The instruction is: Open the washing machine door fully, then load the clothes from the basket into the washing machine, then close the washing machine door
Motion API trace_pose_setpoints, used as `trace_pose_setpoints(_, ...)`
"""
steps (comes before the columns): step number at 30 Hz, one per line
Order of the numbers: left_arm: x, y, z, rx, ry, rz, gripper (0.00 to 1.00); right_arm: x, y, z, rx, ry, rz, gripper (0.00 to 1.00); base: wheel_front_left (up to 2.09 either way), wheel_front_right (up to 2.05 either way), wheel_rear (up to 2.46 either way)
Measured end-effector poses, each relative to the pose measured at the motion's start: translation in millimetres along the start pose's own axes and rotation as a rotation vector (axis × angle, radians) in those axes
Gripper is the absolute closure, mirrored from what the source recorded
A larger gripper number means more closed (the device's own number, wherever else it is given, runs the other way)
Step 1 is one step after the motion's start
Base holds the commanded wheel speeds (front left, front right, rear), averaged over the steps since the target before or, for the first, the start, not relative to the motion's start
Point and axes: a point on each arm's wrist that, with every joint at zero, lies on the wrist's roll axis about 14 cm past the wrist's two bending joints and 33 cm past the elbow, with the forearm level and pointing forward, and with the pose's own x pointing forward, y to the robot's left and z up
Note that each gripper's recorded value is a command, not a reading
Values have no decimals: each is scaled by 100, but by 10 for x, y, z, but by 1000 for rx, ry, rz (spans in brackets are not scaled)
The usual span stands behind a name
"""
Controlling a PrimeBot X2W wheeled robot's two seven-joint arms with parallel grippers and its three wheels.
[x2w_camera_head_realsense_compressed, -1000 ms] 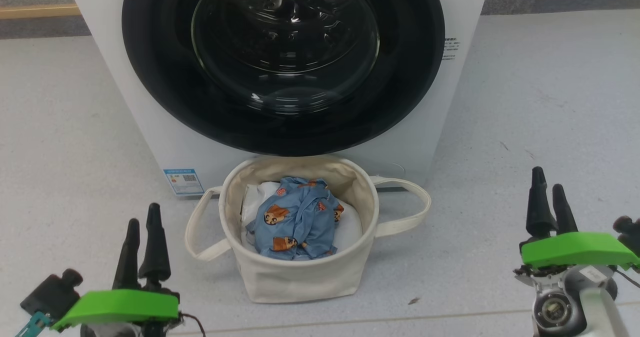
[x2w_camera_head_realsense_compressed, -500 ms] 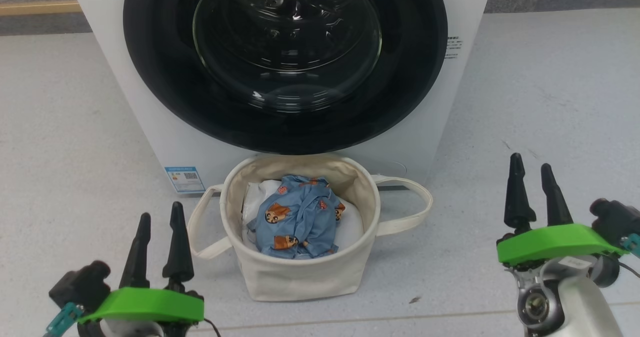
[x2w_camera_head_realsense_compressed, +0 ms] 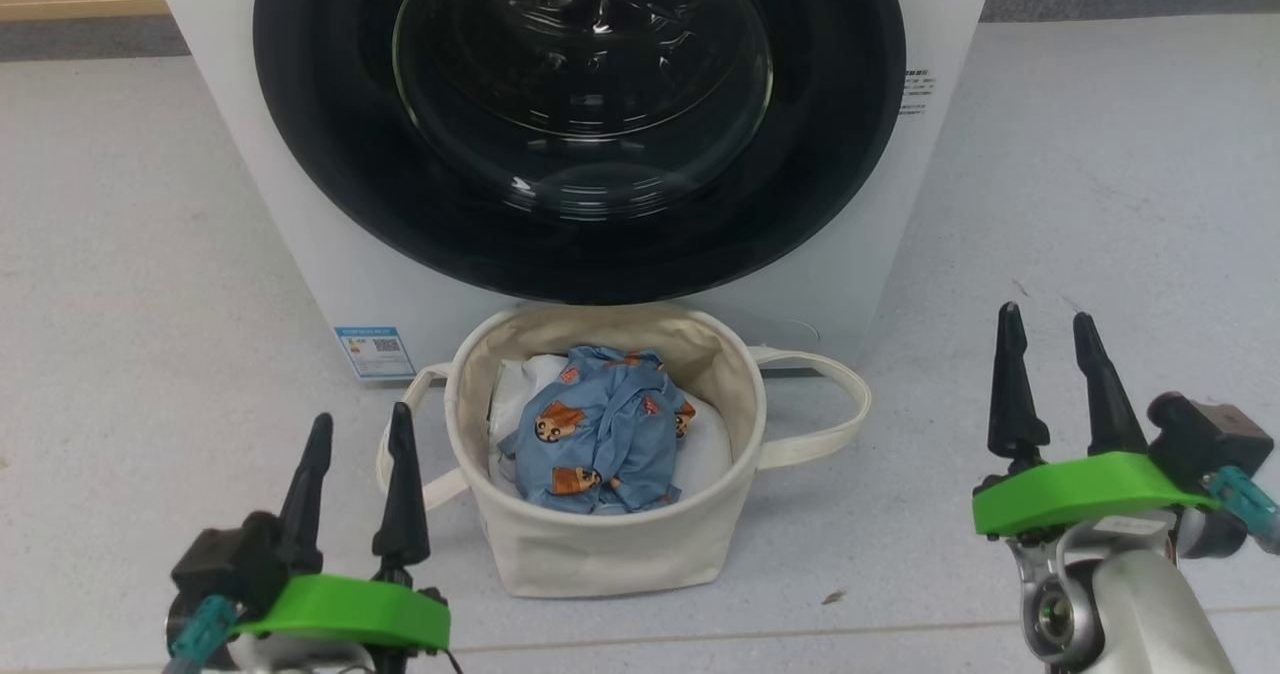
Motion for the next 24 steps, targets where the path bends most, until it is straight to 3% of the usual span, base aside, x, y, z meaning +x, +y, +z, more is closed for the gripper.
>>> trace_pose_setpoints(17, -48, -78, -178, 209, 12, -27, 0, -29, 83, -211, -182, 51, 53, 0, 0, 0, 0)
trace_pose_setpoints(24, -70, -87, -303, 259, 39, -36, 0, -87, -8, -437, -182, 116, 33, 0, 0, 0, 0)
